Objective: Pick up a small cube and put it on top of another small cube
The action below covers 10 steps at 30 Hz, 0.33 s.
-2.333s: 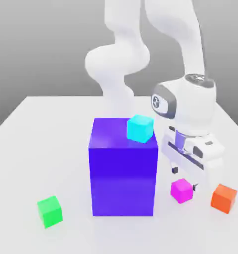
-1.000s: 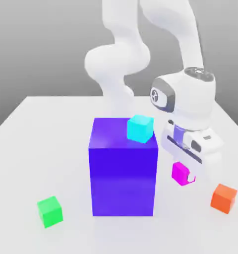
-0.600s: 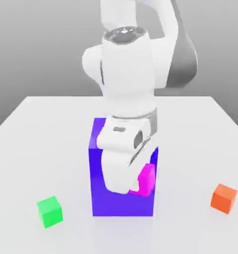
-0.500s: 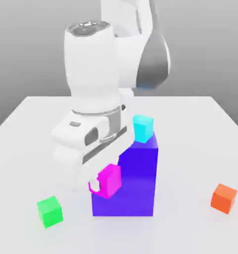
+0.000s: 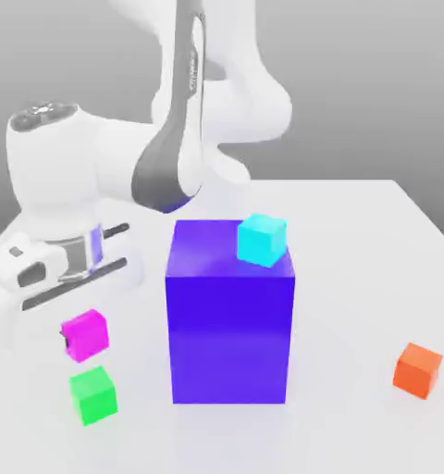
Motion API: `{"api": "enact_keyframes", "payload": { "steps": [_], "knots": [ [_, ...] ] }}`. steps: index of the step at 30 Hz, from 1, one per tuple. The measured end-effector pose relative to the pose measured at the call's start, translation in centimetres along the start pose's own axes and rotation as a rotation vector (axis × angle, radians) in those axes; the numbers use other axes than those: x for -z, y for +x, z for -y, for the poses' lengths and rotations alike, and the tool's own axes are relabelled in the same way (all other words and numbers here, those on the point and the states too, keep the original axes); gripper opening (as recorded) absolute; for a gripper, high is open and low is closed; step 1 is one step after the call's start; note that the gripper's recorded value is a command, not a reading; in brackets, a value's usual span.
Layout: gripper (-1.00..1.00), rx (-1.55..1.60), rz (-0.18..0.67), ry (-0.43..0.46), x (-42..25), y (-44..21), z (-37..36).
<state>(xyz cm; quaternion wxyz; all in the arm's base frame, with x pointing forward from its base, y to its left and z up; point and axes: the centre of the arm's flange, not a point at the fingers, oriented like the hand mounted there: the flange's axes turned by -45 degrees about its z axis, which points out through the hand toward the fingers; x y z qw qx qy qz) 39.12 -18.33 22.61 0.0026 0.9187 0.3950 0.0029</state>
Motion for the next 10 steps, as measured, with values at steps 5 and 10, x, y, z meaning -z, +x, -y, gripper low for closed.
{"api": "enact_keyframes", "payload": {
  "steps": [5, 10],
  "knots": [
    [-1.0, -0.002, 0.001, 0.002, -3.0, -0.2, 0.1],
    [1.0, -0.005, 0.003, 0.007, -4.4, -0.3, 0.3]
  ]
}}
